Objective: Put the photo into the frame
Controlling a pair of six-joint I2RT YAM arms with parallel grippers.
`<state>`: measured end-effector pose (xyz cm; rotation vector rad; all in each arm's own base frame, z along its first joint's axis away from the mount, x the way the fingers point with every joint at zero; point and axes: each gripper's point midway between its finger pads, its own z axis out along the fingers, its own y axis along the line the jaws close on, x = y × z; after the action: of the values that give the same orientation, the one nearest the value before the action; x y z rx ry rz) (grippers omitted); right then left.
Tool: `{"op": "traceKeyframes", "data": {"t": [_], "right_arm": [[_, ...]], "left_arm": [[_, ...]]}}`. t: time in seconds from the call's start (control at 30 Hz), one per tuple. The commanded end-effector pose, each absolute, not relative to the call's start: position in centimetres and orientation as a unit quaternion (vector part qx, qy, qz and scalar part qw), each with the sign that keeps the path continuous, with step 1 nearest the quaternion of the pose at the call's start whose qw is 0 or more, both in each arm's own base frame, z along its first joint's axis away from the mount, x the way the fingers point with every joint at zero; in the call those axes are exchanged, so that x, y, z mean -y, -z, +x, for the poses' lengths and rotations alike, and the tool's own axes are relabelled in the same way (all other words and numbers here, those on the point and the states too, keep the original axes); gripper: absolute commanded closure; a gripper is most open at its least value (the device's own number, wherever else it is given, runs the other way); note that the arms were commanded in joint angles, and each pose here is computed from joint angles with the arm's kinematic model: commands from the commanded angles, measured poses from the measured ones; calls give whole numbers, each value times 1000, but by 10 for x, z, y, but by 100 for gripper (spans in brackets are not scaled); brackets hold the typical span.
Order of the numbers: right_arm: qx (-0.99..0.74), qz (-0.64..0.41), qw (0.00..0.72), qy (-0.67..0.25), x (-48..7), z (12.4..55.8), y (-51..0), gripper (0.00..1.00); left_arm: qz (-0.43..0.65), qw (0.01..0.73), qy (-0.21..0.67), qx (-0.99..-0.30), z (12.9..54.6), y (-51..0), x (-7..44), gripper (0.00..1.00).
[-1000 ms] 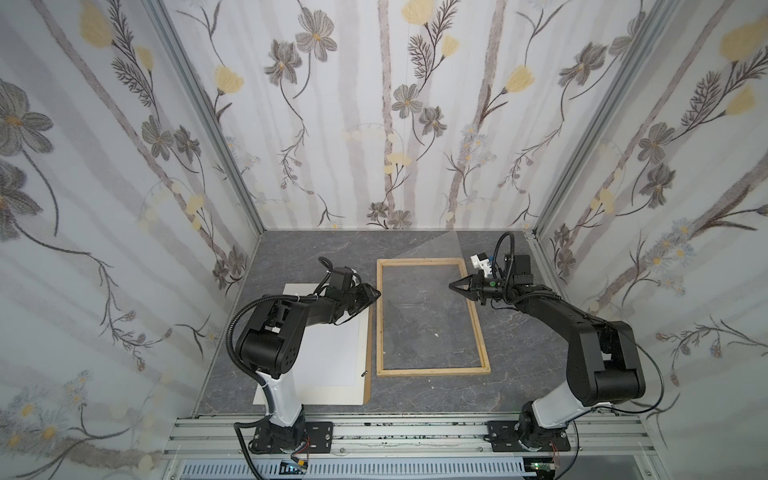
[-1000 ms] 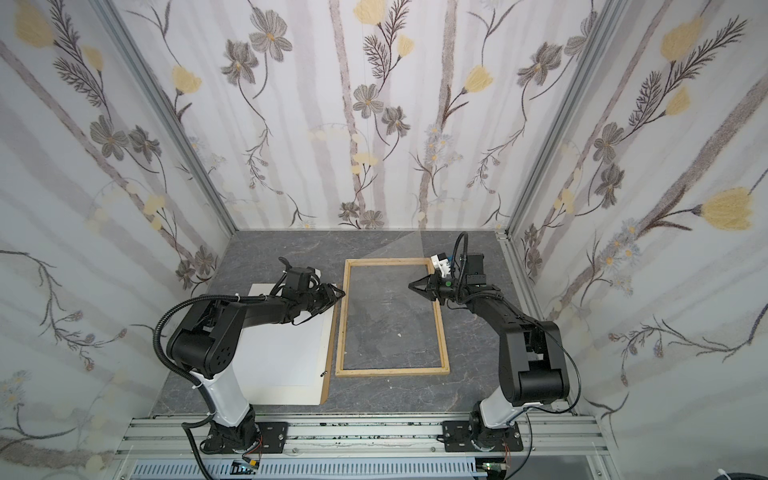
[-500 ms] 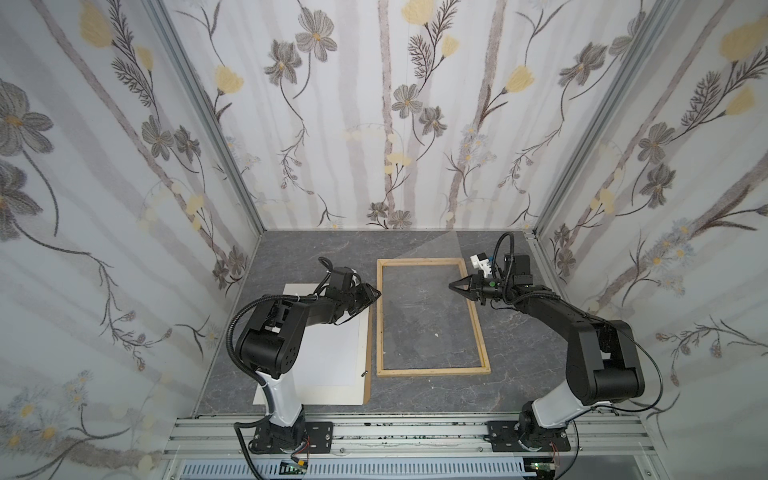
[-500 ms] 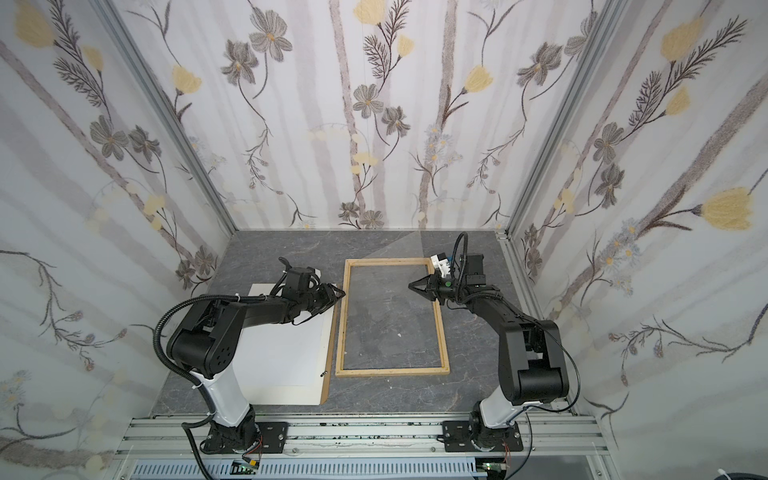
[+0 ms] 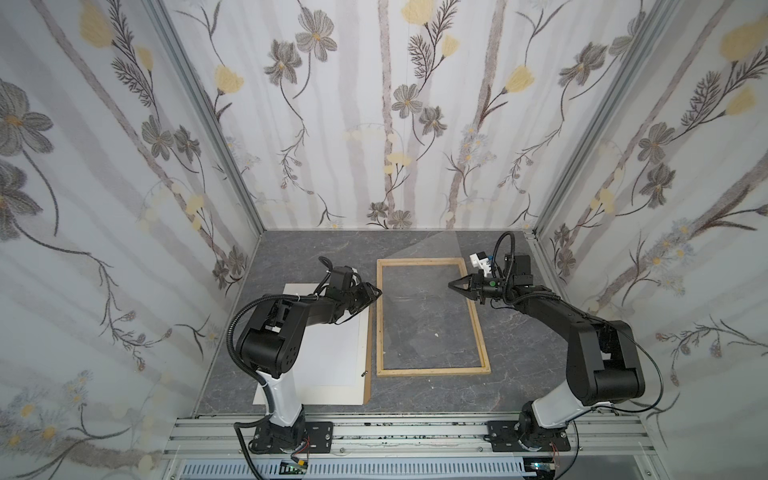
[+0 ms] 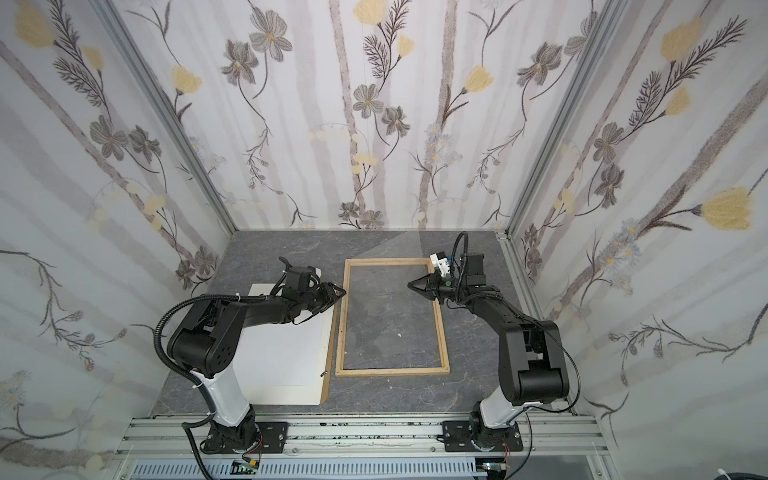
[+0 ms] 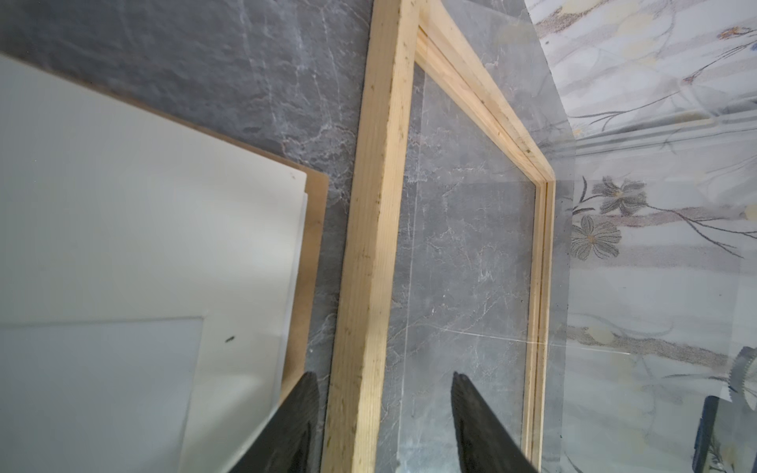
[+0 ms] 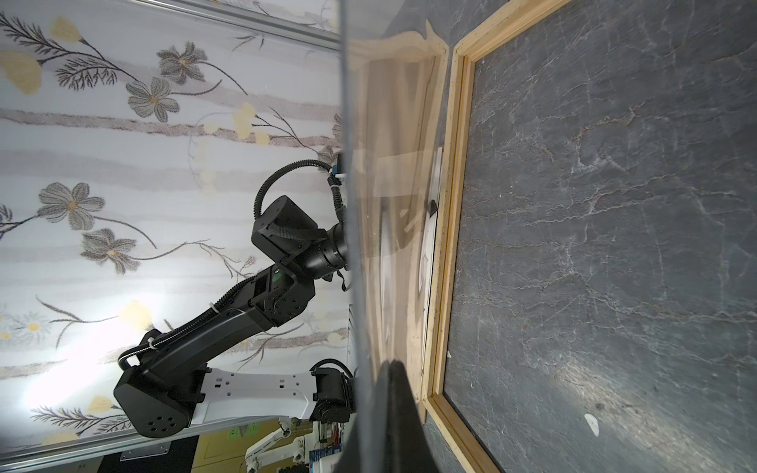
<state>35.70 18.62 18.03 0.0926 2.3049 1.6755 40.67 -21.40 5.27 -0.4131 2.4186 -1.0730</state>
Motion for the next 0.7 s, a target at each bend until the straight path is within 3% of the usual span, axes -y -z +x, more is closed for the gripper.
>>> {"op": "traceKeyframes", "data": {"t": [0.0, 0.67], "right_arm": [[-786, 8, 152, -599, -189, 356, -189, 100], [-791, 21, 130, -598, -188, 355, -158, 100]], "left_arm": [[-149, 237, 401, -872, 410, -59, 217, 48], [-152, 233, 414, -867, 405, -57, 218, 48]]}}
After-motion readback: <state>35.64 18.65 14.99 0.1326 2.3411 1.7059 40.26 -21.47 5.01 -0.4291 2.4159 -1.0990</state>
